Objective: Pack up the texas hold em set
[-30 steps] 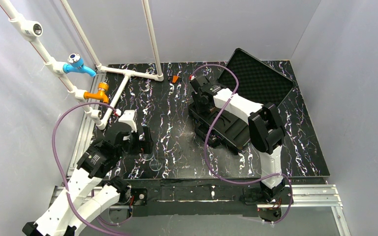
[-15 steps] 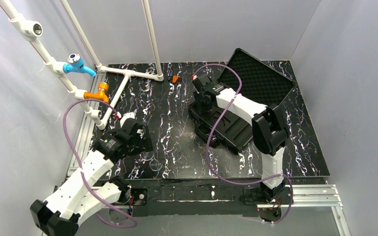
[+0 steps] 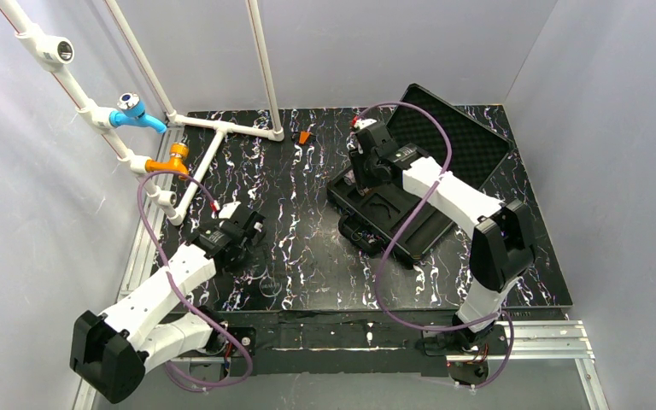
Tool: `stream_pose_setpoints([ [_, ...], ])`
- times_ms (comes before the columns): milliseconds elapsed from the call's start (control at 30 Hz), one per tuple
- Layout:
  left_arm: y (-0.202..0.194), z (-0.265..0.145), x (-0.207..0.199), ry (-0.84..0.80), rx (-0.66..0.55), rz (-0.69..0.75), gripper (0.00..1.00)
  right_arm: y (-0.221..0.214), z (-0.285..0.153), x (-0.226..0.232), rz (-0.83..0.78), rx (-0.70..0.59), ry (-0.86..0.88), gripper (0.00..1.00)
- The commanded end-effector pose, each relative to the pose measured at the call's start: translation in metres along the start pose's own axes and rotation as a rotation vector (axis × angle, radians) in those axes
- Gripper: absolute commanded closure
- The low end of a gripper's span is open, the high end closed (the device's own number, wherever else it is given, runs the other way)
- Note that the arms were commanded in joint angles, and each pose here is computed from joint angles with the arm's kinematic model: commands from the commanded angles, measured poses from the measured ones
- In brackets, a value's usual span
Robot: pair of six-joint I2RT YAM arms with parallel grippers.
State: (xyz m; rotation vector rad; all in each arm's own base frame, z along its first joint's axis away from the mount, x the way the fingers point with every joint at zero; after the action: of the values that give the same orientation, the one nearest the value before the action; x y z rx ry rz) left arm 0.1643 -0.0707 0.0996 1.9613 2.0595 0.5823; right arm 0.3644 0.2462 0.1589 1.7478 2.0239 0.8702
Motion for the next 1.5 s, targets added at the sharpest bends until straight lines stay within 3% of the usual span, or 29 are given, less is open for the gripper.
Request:
stream_pose_setpoints([
  [0, 0.002, 0.012, -0.005, -0.003, 0.008, -0.015, 0.02, 0.010, -0.021, 0.007, 0.027, -0.073, 0.062, 0.45],
  [200, 0.005, 0.026, -0.007, -0.016, 0.036, -0.023, 0.03, 0.017, -0.043, 0.000, 0.044, -0.146, 0.066, 0.26],
  [333, 0.002, 0.038, -0.009, -0.036, 0.068, -0.045, 0.07, 0.021, -0.056, -0.003, 0.048, -0.192, 0.071, 0.18],
  [1467, -0.022, 0.080, -0.012, -0.040, 0.210, -0.107, 0.28, 0.015, -0.055, -0.001, 0.035, -0.169, 0.091, 0.18],
])
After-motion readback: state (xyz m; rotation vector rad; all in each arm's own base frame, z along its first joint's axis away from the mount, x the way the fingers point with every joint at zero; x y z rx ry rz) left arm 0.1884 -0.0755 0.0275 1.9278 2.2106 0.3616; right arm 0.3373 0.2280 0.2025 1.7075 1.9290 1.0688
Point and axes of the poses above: each gripper's point midway between its finger pads, its own z axis out along the fingers, its own x axis along the line the jaws close on, y = z × x, the point moved 1 cm from there along -z, back along the fingers, and after that the axes turned 12 degrees about z, right-handed, at the moved point
